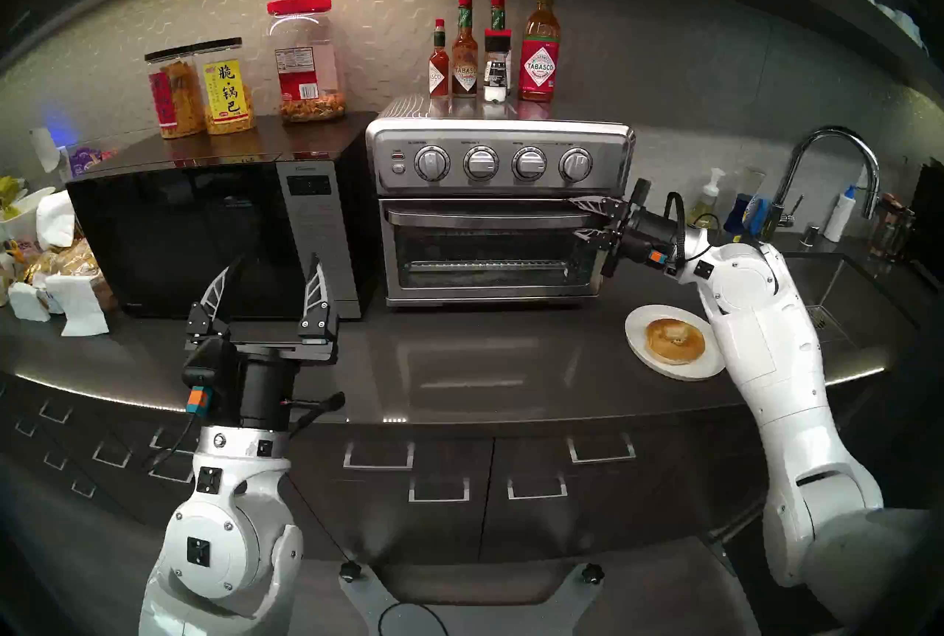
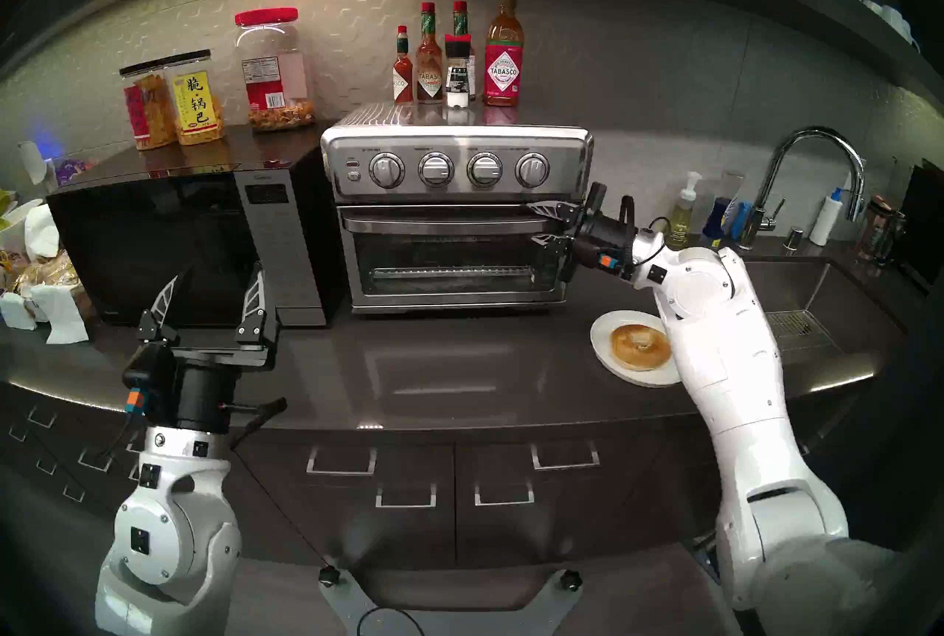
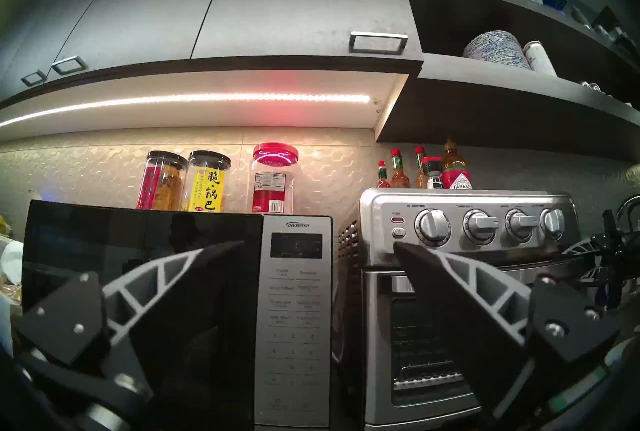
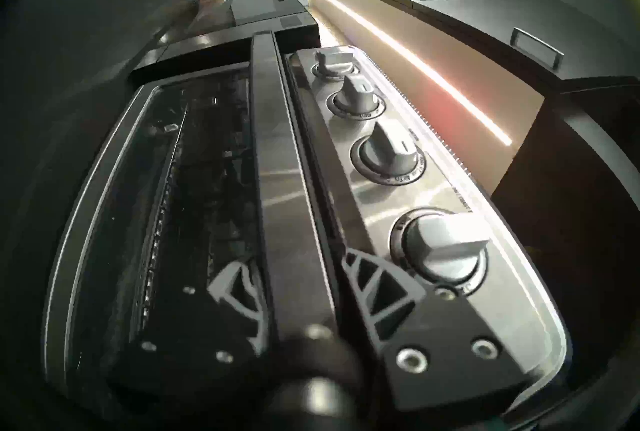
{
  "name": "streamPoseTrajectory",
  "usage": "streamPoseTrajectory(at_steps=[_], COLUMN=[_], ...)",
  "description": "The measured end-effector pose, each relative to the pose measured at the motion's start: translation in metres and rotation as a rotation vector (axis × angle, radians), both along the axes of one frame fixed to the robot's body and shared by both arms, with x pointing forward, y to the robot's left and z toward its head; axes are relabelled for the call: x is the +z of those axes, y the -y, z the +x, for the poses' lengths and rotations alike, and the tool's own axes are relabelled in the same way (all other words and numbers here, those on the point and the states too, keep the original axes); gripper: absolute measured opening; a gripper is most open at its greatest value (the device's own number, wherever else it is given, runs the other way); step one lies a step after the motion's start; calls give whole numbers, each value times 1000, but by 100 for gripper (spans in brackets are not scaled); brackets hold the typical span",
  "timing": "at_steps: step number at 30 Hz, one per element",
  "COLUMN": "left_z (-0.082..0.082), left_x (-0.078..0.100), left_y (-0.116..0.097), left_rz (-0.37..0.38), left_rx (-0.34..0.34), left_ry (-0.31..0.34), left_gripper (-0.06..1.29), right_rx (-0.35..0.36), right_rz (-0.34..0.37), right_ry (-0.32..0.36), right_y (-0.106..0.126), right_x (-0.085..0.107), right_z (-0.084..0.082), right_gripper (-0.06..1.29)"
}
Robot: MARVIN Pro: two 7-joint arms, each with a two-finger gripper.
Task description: Open the oven and place the bagel inside on the rack
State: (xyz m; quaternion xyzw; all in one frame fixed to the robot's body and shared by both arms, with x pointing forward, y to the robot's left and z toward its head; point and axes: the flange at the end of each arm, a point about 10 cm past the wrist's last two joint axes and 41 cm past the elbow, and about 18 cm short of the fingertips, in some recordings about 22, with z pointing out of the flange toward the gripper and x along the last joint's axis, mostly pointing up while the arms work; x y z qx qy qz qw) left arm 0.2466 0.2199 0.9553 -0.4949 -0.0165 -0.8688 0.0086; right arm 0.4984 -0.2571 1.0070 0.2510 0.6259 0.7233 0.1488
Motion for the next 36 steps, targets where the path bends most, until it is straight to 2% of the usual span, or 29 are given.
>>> streamPoseTrajectory(at_steps=[4,36], left_z=[0,0], left_x=[0,0], left_y=[0,0], left_rz=[0,0], left_rx=[0,0], left_ry=[0,0], left_gripper=[123,123], right_rx=[1,13], right_rz=[-1,13], right_ry=[4,76], right_y=[0,0], right_x=[-1,-35], right_z=[-5,-62], right_gripper=[34,34])
